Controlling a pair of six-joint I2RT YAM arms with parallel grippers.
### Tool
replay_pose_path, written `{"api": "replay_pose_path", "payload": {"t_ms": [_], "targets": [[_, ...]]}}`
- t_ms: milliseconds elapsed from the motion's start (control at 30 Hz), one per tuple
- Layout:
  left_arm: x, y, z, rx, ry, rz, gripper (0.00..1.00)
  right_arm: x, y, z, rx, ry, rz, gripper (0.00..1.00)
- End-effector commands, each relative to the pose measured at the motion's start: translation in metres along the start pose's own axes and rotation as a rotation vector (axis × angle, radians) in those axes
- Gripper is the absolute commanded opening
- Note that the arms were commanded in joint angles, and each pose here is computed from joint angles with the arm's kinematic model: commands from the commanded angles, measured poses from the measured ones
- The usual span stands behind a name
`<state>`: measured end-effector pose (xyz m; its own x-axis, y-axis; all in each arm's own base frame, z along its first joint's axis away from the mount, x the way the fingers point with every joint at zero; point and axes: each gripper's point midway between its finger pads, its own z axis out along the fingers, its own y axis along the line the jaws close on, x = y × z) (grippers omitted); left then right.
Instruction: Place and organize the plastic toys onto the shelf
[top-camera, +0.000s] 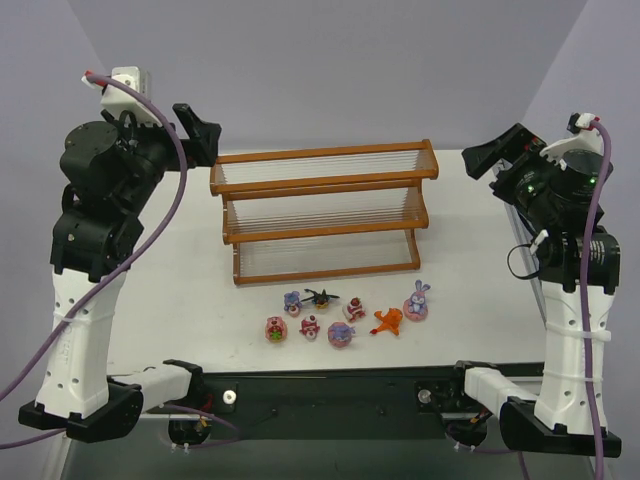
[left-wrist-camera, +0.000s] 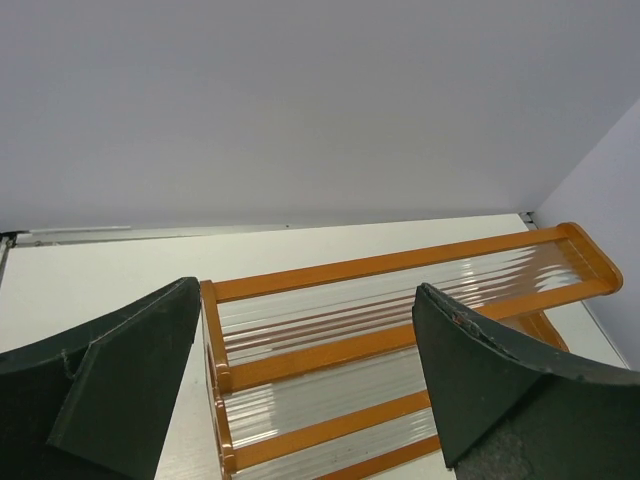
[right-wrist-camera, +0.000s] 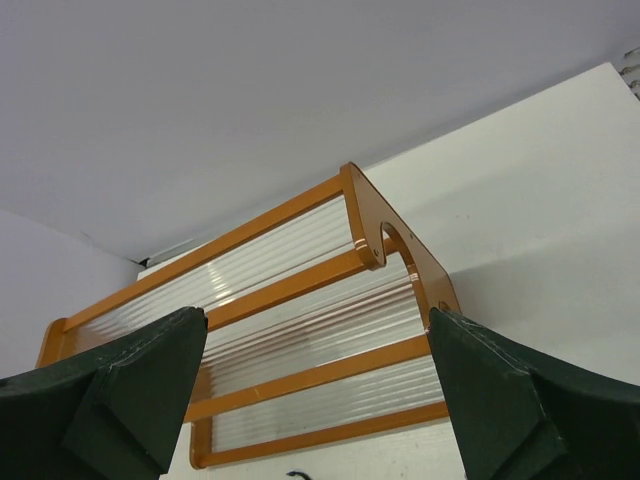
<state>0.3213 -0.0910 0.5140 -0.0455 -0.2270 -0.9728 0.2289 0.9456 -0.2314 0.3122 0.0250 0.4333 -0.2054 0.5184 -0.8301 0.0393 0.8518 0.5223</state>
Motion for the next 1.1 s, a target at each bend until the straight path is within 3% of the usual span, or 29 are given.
{"api": "replay_pose_path", "payload": {"t_ms": [0, 233, 467, 600, 800, 1067], "targets": [[-0.001, -0.011, -0.01, 0.07, -0.02, -0.004, 0.97, 0.007, -0.007, -0.012, 0.037, 0.026, 0.015, 1.0], [0.017, -0.025, -0.003, 0.155, 0.021, -0.022, 0.97, 0.024, -0.018, -0.023, 0.087, 0.091, 0.038, 1.0], [0.039, -0.023, 0.003, 0.127, 0.065, 0.043, 0.97, 0.035, -0.031, -0.044, 0.155, 0.1, 0.051, 0.99], [0.045, -0.024, 0.005, 0.112, 0.068, 0.071, 0.97, 0.058, -0.05, -0.05, 0.238, 0.162, 0.074, 0.98], [0.049, 0.002, 0.005, -0.053, 0.05, 0.03, 0.97, 0.092, -0.087, -0.069, 0.401, 0.213, 0.101, 0.98], [0.07, -0.011, -0.001, 0.034, 0.108, 0.074, 0.97, 0.156, -0.123, -0.08, 0.543, 0.387, 0.161, 0.93]]}}
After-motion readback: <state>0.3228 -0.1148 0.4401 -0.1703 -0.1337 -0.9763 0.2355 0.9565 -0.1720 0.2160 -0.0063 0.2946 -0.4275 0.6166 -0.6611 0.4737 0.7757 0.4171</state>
